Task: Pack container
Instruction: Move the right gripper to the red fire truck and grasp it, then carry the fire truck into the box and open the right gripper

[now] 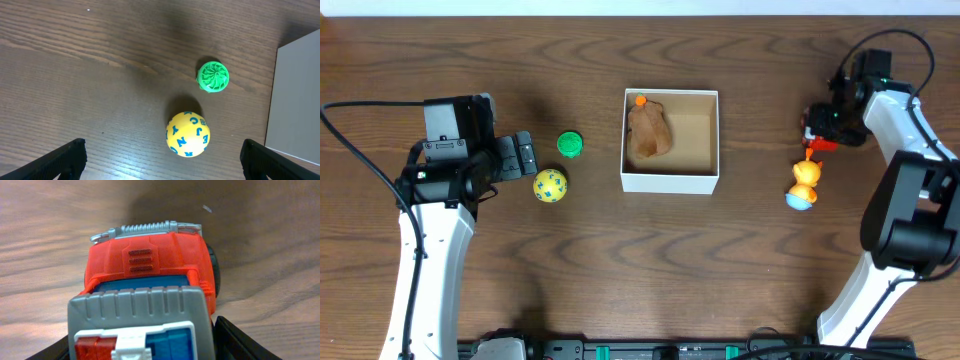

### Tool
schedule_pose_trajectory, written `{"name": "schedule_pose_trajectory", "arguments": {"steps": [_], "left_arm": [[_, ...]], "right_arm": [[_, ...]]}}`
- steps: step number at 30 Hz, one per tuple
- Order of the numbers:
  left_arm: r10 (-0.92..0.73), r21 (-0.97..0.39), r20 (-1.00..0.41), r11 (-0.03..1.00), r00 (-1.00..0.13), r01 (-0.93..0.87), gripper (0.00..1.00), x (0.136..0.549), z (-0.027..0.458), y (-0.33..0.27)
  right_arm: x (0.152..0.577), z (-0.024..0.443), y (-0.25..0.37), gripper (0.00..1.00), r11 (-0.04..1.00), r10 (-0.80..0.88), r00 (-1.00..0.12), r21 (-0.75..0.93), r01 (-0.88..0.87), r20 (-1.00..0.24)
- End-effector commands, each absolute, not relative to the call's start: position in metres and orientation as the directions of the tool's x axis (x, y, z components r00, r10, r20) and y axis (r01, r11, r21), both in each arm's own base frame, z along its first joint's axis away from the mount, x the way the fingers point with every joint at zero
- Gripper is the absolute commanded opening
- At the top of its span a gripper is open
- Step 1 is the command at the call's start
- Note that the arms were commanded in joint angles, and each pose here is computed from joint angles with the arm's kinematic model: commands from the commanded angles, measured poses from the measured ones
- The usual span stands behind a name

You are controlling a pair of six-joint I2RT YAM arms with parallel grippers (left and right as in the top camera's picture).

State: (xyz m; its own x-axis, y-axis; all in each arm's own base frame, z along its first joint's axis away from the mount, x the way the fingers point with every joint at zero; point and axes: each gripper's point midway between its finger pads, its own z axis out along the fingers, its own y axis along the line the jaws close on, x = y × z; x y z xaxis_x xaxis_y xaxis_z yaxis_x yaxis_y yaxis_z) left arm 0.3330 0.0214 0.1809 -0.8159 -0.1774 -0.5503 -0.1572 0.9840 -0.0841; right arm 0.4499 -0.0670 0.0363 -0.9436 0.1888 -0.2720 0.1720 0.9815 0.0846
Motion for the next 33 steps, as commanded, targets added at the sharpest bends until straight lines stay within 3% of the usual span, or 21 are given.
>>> {"name": "schedule_pose_trajectory", "arguments": {"steps": [1, 6, 11, 17, 22, 29, 33], "left_arm": [[-0.163, -0.081, -0.564, 0.987, -0.810, -0.142, 0.98, 0.336, 0.187, 0.022], [-0.163, -0.081, -0.563, 0.987, -0.810, -0.142, 0.98, 0.336, 0.187, 0.022], [-0.163, -0.081, -0.564, 0.987, -0.810, -0.142, 0.98, 0.336, 0.187, 0.022], [-0.163, -0.081, -0.564, 0.987, -0.810, -0.142, 0.98, 0.336, 0.187, 0.022], [-0.163, -0.081, -0.563, 0.987, -0.810, -0.142, 0.98, 0.336, 0.187, 0.022], [-0.163, -0.081, -0.564, 0.987, -0.810, -0.142, 0.98, 0.336, 0.187, 0.022], [-0.163, -0.081, -0.564, 0.987, -0.810, -0.142, 0.98, 0.336, 0.187, 0.022]], "right_arm": [[0.471, 0.131, -0.025, 0.45, 0.988, 0.128, -0.870, 0.141, 0.069, -0.475], [0.461, 0.201, 0.040, 0.43, 0.983, 0.087, -0.801, 0.183, -0.028, -0.592], [0.443, 0.218, 0.116, 0.39, 0.963, 0.037, -0.799, 0.234, -0.131, -0.600], [0.419, 0.177, 0.192, 0.38, 0.958, 0.026, -0.862, 0.258, -0.123, -0.506], [0.417, 0.128, 0.210, 0.45, 0.986, 0.055, -0.891, 0.168, -0.024, -0.451], [0.426, 0.093, 0.211, 0.46, 0.990, 0.082, -0.904, 0.137, 0.026, -0.420], [0.432, 0.096, 0.214, 0.63, 0.990, 0.056, -0.894, 0.141, -0.008, -0.445]]}}
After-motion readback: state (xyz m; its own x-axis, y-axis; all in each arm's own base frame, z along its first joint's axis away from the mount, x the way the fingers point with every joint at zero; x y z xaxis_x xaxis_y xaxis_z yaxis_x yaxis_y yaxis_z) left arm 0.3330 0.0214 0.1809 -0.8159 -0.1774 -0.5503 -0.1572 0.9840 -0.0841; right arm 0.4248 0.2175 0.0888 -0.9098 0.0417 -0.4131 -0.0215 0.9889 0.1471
